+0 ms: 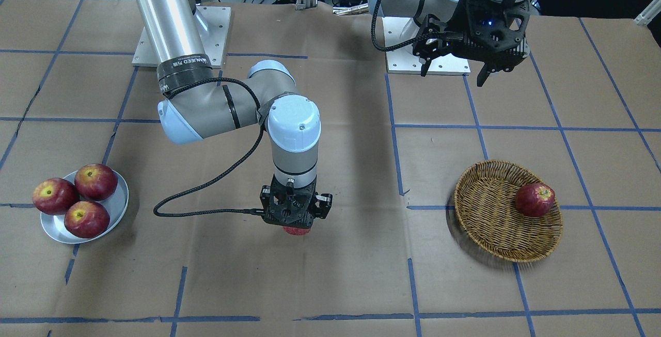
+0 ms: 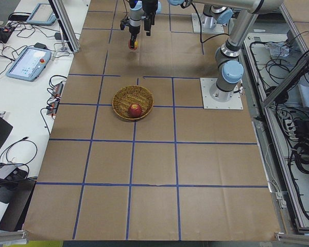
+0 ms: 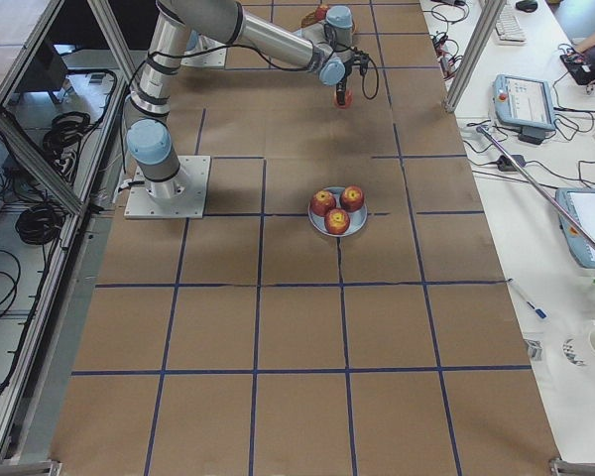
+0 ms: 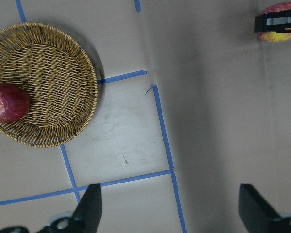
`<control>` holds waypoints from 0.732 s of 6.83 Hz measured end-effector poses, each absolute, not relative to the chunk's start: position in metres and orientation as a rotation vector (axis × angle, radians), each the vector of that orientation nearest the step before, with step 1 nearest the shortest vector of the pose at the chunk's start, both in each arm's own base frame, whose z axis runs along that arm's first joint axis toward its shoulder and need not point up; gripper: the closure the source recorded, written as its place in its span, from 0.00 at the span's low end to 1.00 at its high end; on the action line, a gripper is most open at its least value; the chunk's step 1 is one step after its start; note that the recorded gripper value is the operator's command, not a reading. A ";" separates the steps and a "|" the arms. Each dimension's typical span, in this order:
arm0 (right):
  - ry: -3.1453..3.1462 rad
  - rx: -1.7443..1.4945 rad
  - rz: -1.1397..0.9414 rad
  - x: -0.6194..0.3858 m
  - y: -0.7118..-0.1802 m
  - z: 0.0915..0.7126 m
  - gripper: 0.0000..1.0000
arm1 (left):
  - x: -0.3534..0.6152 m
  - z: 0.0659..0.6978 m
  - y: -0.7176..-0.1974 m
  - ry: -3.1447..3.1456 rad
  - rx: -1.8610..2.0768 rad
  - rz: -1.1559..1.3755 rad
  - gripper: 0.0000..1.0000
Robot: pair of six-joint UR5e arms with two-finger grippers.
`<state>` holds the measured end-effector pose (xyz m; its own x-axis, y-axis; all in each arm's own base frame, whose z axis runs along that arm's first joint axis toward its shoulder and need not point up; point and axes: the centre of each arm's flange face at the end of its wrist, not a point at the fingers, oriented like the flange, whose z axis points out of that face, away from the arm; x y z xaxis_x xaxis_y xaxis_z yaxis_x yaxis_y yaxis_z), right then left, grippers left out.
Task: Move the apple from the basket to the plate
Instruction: 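Close the right gripper on the apple and lift it, then carry the apple with the right gripper over the white plate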
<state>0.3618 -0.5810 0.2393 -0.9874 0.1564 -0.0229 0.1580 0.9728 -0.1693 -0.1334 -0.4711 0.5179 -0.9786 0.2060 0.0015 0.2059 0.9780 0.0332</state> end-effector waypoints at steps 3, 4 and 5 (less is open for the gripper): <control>3.158 0.163 -0.200 0.285 -0.597 0.344 0.50 | -0.134 0.505 -0.461 3.123 0.330 0.037 0.01; 3.182 0.061 -0.154 0.228 -0.598 0.377 0.50 | -0.133 0.506 -0.462 3.121 0.332 0.029 0.01; 3.198 -0.062 -0.107 0.164 -0.598 0.402 0.50 | -0.133 0.507 -0.462 3.120 0.332 0.027 0.01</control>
